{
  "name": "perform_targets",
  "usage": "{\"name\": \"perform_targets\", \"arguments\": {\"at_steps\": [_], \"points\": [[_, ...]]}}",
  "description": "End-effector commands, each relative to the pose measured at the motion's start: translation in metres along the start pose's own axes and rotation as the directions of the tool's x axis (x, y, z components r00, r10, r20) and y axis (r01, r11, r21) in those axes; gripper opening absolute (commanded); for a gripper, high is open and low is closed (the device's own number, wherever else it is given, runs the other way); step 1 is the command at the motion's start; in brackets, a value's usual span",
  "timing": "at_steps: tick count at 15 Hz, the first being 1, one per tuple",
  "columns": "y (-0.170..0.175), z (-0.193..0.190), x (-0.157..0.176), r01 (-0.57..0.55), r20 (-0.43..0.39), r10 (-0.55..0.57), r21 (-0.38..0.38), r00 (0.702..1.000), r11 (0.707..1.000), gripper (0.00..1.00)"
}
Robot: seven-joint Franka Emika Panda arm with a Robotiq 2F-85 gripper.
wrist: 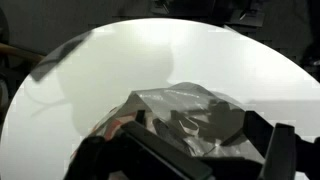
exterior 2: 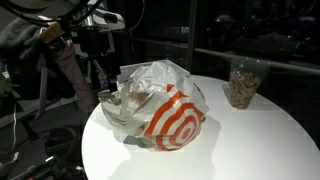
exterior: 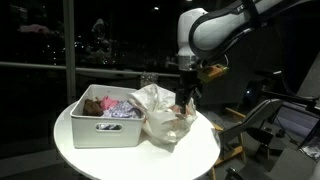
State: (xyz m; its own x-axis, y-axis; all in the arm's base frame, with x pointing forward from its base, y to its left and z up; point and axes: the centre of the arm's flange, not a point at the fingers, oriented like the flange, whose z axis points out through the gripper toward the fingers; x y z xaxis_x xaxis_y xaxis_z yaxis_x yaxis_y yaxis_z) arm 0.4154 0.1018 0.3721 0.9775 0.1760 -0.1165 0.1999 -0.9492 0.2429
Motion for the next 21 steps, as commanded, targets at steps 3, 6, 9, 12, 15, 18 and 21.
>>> {"name": "perform_targets", "arguments": {"at_steps": [3,6,9,12,15,18,21], "points": [[0.001,-0.004,0.002,-0.002,-0.010,0.002,0.001,1.000,1.000,1.00],[-0.005,-0.005,0.026,0.066,-0.045,-0.064,0.029,0.997,0.997,1.00],[-0.027,-0.021,0.068,0.164,-0.198,-0.153,0.041,0.968,0.986,1.00],[-0.053,-0.060,0.116,0.227,-0.358,-0.190,0.063,0.914,0.972,1.00],[-0.078,-0.095,0.162,0.294,-0.487,-0.216,0.089,0.846,0.952,1.00],[-0.105,-0.100,0.213,0.379,-0.547,-0.274,0.087,0.791,0.921,1.00],[-0.132,-0.080,0.246,0.465,-0.553,-0.333,0.112,0.763,0.878,1.00]]}}
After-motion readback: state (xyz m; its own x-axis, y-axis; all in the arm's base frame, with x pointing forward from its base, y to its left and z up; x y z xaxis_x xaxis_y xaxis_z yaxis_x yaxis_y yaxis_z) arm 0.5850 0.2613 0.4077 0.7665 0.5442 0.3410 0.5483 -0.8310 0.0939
